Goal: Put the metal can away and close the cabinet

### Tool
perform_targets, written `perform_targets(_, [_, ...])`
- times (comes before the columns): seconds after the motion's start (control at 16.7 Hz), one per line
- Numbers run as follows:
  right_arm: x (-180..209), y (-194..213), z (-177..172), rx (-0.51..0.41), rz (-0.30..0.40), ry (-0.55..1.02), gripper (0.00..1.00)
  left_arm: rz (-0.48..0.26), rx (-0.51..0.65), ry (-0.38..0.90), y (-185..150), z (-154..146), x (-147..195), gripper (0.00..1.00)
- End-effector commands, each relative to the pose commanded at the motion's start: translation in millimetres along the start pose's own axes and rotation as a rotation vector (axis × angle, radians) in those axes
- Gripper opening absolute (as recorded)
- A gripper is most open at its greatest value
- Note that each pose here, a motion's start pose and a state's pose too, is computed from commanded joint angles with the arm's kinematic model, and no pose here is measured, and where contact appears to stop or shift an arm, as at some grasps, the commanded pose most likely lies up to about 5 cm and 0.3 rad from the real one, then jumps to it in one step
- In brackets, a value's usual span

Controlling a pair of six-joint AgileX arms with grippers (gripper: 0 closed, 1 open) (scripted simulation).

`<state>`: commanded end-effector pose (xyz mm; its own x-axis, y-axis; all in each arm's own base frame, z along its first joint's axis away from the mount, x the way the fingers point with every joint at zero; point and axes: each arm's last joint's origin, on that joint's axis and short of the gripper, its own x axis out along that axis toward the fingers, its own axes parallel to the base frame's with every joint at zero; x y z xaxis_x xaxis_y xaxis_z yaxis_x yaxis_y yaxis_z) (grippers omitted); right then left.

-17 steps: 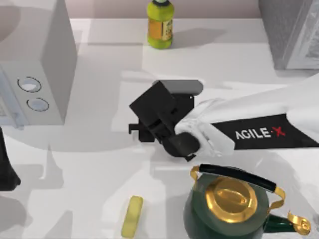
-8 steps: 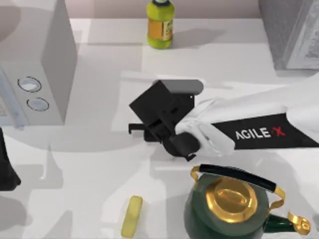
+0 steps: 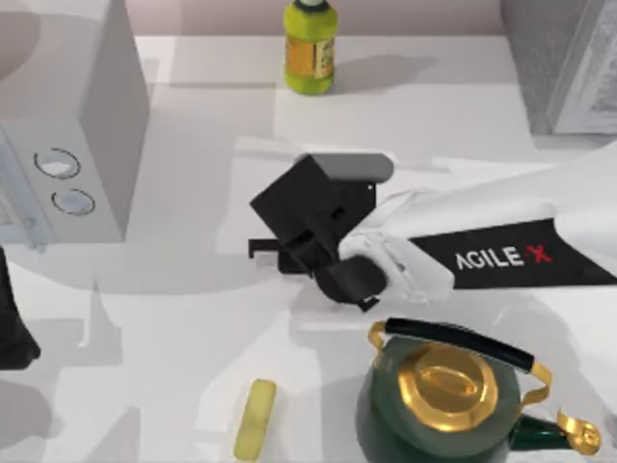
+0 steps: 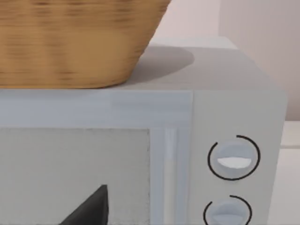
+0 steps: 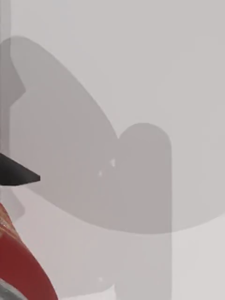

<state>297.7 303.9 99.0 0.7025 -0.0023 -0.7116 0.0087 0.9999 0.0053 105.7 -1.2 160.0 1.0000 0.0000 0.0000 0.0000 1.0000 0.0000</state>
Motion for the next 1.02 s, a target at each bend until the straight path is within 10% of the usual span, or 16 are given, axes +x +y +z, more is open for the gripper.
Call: perform_targets(1.02, [-106,0,105,0.000,-0.001,0.001,0.00,0.000,0.000,0.000,0,0,0,1.00])
